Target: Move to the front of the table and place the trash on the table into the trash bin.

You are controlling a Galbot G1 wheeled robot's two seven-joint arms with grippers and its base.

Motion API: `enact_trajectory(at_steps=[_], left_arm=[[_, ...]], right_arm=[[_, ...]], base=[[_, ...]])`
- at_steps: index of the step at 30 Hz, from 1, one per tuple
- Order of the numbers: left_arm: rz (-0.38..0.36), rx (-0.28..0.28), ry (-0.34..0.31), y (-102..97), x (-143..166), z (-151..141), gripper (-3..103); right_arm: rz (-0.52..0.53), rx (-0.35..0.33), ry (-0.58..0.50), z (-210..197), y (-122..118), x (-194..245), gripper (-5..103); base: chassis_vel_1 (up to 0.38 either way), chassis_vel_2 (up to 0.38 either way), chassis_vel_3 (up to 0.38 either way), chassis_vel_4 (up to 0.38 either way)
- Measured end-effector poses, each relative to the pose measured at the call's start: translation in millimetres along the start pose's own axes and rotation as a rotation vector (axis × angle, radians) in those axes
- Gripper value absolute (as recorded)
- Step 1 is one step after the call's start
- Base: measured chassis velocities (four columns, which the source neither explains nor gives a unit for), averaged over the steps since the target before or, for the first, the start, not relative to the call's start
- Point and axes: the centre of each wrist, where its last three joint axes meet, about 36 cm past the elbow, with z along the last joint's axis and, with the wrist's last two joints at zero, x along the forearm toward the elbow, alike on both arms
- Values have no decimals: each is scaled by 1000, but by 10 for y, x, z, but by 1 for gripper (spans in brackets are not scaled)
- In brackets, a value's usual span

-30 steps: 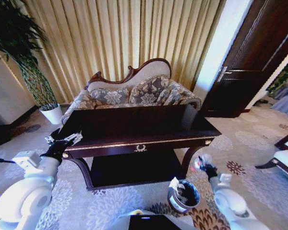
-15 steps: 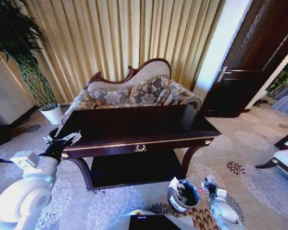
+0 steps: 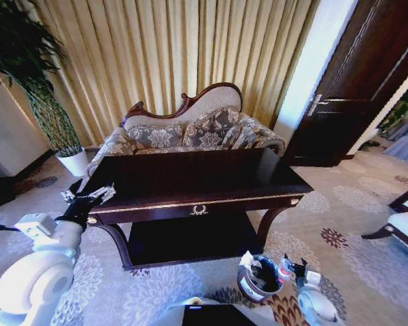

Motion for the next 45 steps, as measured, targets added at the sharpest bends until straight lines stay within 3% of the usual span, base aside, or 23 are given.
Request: enact_trajectory(at_steps=[4, 6, 26, 29, 30, 33, 39, 45], left_arm=[[-2, 0, -2, 4, 1, -2, 100], [-3, 0, -3, 5, 2, -1, 100], [-3, 4, -11, -2, -4, -4, 100], [-5, 7, -9, -1, 1, 3, 100], [-5, 7, -9, -1, 1, 3, 100], [-5, 10, -7, -2, 5, 10, 100], [-1, 21, -2, -17, 6, 25, 100], [-1, 25, 15, -18, 21, 50, 100]], right_arm=[[-1, -1, -2, -5, 6, 8, 97], [-1, -1, -1, -2, 8, 15, 99], [-13, -13, -21, -84, 30, 136, 100], [-72, -98, -77, -423, 114, 358, 100], [-72, -98, -77, -423, 114, 358, 100], [-161, -136, -193, -937, 183, 684, 100], [-325, -110, -390, -1822, 460, 1460, 100], [-458, -63, -539, -2423, 728, 2176, 100]], base=[[0, 0, 0, 0], [0, 0, 0, 0], [0, 0, 0, 0], [0, 0, 0, 0], [0, 0, 0, 0], [0, 0, 0, 0], [0, 0, 0, 0], [0, 0, 0, 0]])
